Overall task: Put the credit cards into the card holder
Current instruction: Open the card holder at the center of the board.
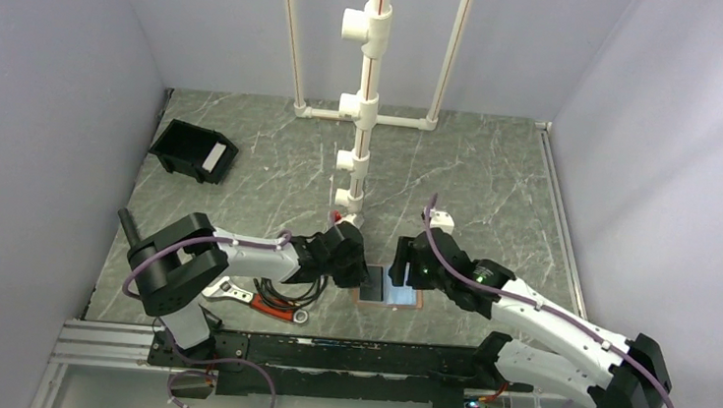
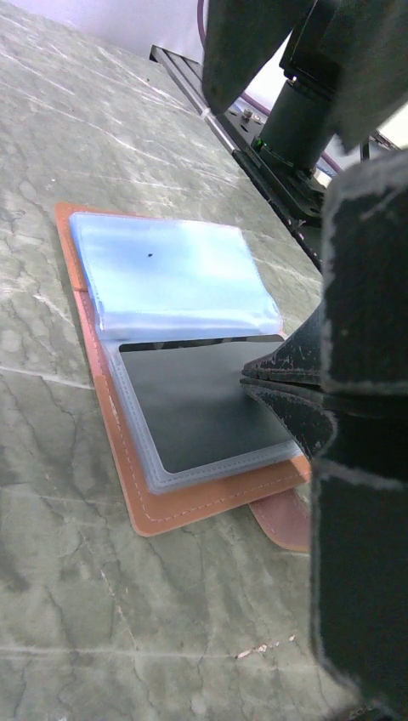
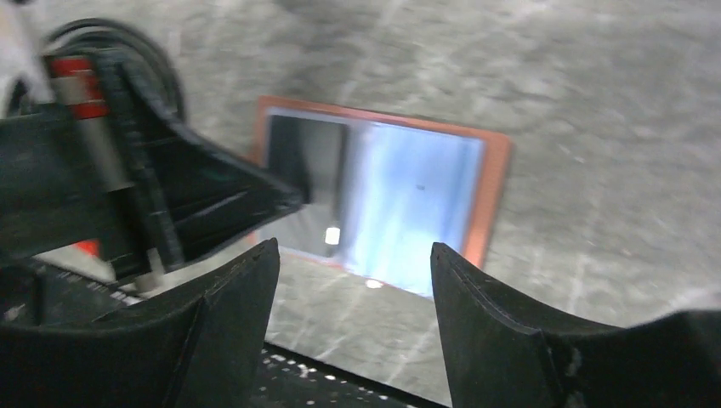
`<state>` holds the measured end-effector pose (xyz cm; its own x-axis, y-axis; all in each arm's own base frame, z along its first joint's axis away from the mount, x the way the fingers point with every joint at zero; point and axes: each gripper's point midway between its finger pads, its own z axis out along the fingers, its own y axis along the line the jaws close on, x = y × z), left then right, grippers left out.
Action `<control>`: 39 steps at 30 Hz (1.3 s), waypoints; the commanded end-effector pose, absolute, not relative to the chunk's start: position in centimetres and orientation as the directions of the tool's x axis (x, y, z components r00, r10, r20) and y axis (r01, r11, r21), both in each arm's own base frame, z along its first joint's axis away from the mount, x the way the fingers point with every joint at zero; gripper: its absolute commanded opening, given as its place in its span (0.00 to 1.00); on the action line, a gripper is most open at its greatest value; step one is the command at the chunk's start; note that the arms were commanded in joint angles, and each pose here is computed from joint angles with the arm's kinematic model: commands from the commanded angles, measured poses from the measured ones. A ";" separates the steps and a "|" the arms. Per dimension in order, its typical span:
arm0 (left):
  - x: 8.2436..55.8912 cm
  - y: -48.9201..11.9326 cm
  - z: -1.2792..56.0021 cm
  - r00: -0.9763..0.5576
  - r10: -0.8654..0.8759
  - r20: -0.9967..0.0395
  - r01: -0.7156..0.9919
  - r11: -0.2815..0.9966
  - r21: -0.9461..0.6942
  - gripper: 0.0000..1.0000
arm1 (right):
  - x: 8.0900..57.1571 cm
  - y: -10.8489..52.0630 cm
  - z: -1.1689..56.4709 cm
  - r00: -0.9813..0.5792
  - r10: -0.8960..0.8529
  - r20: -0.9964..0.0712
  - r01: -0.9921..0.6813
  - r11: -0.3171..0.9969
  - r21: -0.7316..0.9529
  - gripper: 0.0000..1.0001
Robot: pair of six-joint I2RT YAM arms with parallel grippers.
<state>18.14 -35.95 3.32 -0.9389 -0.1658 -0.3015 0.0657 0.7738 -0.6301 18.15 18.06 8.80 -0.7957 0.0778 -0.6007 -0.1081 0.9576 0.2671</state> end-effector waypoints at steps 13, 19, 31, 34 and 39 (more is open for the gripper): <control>18.3 -34.4 5.4 -0.913 -0.149 -0.380 0.131 0.776 -0.617 0.05 | 18.4 15.9 1.6 -0.885 0.213 -0.415 0.070 0.940 0.334 0.34; 18.2 -31.8 12.9 -0.859 -0.190 -0.475 0.218 0.703 -0.677 0.46 | 19.7 16.8 2.4 -0.873 0.179 -0.454 0.013 0.939 0.343 0.33; 26.4 -7.1 21.2 -0.761 -0.316 -0.566 -0.098 0.919 -0.381 0.99 | 22.3 18.8 6.9 -0.804 0.045 -0.593 -0.199 0.919 0.340 0.41; 31.6 -2.1 21.3 -0.725 -0.383 -0.572 -0.163 0.903 -0.398 0.99 | 22.4 19.0 7.3 -0.797 0.024 -0.604 -0.229 0.913 0.338 0.41; 40.5 4.4 19.5 -0.673 -0.351 -0.651 -0.256 0.936 -0.240 0.99 | 22.0 19.2 7.9 -0.784 0.010 -0.620 -0.269 0.896 0.354 0.44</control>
<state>35.79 1.56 19.37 -0.6731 -0.4810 -0.5617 -0.3265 0.8748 -0.3578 20.95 17.85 5.14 -0.8365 0.0207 -0.5475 -0.1844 0.9304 0.3168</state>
